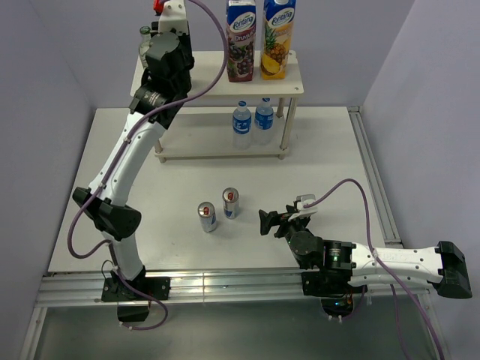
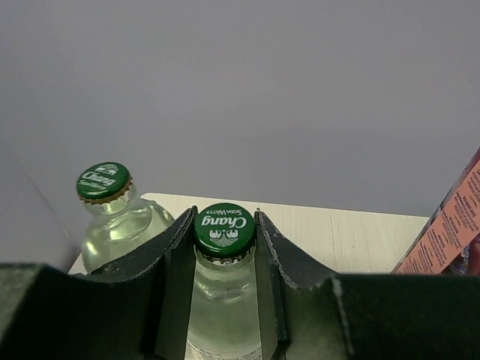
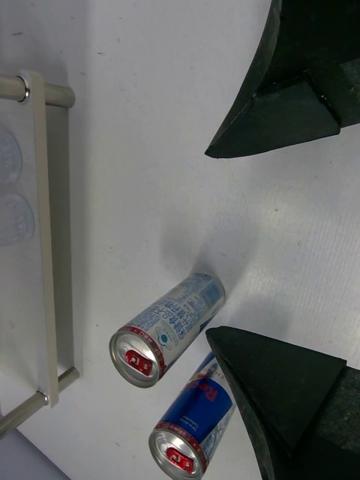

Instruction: Place and organize the beverage onto the shelf

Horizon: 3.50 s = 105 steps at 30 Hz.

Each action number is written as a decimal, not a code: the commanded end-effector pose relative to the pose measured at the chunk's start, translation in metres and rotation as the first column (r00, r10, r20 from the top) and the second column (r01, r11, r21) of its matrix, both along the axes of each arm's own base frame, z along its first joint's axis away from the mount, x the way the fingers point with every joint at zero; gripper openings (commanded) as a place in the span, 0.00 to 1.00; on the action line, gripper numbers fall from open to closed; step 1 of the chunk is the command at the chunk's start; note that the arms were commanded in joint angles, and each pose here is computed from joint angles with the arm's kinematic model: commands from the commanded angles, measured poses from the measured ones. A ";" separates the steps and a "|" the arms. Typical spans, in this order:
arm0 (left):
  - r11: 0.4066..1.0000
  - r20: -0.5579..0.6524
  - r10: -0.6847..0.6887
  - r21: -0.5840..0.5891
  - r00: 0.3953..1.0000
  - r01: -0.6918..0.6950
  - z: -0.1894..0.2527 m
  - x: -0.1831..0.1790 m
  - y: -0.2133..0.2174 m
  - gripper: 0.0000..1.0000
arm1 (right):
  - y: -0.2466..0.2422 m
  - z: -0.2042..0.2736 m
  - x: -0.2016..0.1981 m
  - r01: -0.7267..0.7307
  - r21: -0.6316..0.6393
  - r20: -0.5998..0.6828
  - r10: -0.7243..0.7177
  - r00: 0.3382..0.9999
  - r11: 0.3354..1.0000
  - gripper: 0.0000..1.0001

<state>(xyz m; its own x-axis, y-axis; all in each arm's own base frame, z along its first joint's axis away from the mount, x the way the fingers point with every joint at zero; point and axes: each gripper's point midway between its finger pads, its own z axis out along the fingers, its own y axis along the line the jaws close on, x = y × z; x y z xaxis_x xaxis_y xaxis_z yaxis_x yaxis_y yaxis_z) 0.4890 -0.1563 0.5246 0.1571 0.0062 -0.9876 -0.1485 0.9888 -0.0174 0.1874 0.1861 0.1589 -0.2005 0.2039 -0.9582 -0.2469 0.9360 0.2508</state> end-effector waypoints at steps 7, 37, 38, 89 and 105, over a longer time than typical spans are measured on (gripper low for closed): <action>0.994 0.226 -0.001 -0.109 0.974 0.026 0.055 -0.001 0.002 0.00 | 0.003 0.009 0.001 0.008 0.036 0.015 -0.008 1.000 0.999 1.00; 0.994 0.207 0.029 -0.108 0.978 -0.006 0.046 -0.017 0.009 0.99 | 0.005 0.010 0.002 0.011 0.019 0.019 -0.011 1.000 1.000 1.00; 0.993 0.211 0.028 -0.117 0.977 -0.003 0.049 -0.024 0.009 0.99 | 0.004 0.009 0.003 0.014 0.021 0.019 -0.014 1.000 1.000 1.00; 0.948 -0.438 -0.292 -0.249 0.850 0.197 -0.439 -0.310 -0.088 0.99 | 0.003 0.004 0.001 0.015 0.017 0.001 -0.015 1.000 1.000 1.00; 0.980 -0.376 -0.109 -0.197 0.920 0.036 -0.431 -0.231 -0.068 0.09 | 0.002 0.005 0.002 0.019 0.018 0.006 -0.019 1.000 1.000 1.00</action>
<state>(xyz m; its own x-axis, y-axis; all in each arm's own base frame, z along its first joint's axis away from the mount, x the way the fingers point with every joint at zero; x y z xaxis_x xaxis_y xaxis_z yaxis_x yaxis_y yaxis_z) 0.2425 -0.2142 0.0563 -0.3233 -0.1092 -0.9400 -0.0821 0.9928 -0.0871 0.1880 0.1884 0.1552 -0.2041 0.1896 -0.9604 -0.2458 0.9397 0.2378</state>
